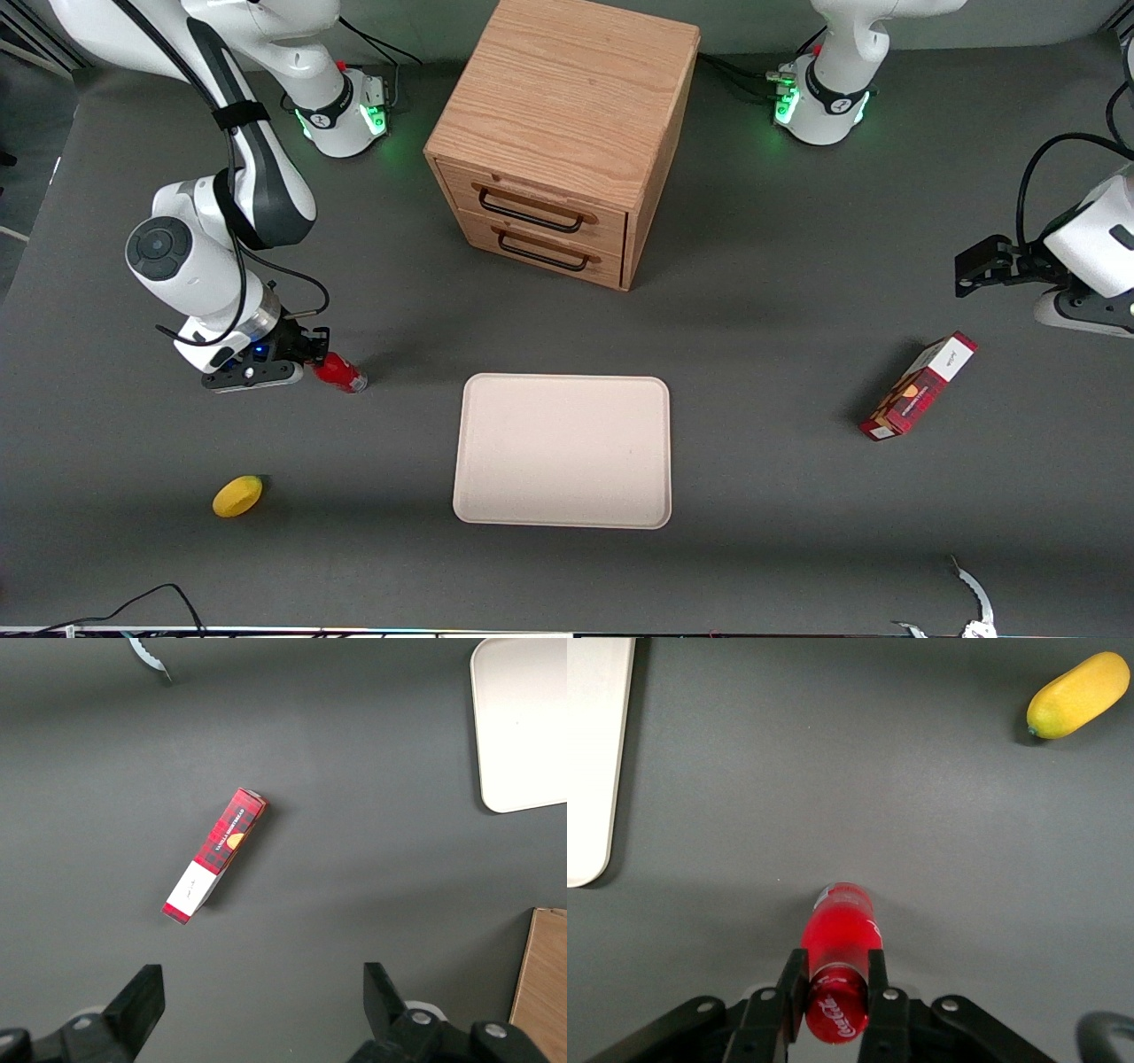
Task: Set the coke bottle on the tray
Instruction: 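Close the right gripper around the bottle's neck, then lift the bottle and carry it with the right gripper to the tray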
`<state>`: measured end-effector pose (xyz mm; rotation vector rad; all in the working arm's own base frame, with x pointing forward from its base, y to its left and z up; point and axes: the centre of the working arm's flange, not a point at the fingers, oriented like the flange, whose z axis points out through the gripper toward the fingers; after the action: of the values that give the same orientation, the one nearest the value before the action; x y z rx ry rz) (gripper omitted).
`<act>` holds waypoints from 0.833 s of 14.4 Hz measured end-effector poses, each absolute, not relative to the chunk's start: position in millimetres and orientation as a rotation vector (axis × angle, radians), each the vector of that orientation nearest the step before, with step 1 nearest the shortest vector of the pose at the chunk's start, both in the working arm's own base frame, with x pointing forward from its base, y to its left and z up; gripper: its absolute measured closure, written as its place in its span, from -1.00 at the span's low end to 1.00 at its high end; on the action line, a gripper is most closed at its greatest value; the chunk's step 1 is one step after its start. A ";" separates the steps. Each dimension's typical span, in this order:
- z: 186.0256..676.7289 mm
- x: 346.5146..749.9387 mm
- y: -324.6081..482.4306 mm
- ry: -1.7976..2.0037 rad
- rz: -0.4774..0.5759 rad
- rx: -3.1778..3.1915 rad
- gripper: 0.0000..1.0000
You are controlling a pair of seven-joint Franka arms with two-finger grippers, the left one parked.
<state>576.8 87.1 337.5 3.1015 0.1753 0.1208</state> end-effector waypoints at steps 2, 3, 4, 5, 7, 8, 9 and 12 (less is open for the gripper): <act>338.0 577.1 87.1 0.172 0.123 3.102 0.38; 339.7 577.9 87.0 0.167 0.127 3.102 0.38; 343.7 579.1 86.8 0.164 0.130 3.102 0.38; 351.7 581.1 86.7 0.161 0.120 3.100 0.38; 379.9 587.7 86.1 0.151 0.069 3.092 0.38; 400.5 592.0 85.9 0.144 0.049 3.088 0.38; 421.0 595.4 85.6 0.137 0.037 3.084 0.38; 487.1 602.7 85.7 0.114 0.032 3.080 0.38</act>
<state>602.7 85.7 487.1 3.0798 0.1140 0.0317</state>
